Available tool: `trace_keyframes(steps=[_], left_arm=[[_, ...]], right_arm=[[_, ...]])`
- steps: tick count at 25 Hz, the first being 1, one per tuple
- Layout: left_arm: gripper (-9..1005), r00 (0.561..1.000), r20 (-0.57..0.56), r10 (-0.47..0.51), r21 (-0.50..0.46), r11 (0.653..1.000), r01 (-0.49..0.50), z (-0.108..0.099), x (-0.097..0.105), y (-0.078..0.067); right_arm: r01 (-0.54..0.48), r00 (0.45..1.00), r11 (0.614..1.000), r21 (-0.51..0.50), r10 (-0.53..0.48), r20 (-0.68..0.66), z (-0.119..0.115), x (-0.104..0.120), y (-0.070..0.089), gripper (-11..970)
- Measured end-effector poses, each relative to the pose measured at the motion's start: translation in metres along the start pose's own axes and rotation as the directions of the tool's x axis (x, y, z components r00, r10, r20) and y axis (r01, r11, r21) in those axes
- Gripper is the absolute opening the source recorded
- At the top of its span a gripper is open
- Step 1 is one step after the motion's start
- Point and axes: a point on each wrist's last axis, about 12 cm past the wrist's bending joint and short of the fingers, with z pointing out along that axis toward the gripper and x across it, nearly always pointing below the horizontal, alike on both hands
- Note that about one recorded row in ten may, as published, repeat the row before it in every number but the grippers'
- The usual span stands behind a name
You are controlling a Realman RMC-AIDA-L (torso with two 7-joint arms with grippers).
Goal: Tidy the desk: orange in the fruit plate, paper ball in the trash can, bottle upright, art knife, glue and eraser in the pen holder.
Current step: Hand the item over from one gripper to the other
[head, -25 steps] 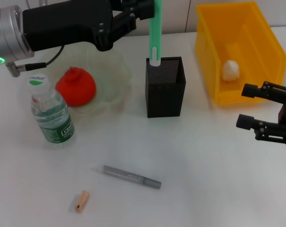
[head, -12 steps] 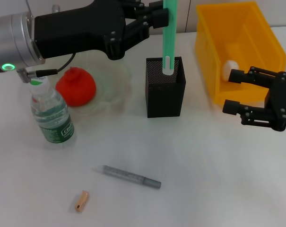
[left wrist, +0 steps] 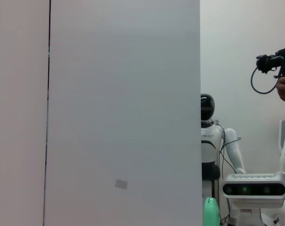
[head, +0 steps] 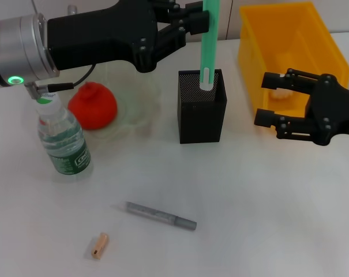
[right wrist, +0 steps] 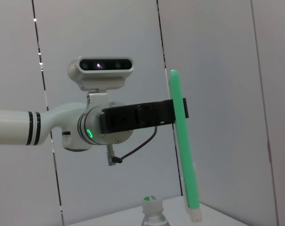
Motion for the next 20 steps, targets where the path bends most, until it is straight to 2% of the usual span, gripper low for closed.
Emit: trace_keyframes(steps=[20], left_arm=[[85,1.000,-0.014,-0.001,0.007,1.000,0.001,0.005,0.001,0.000]], right_arm=[[0.006,0.998,0.998,-0.062,-0.010,-0.061,0.038,-0.003,-0.011,773]])
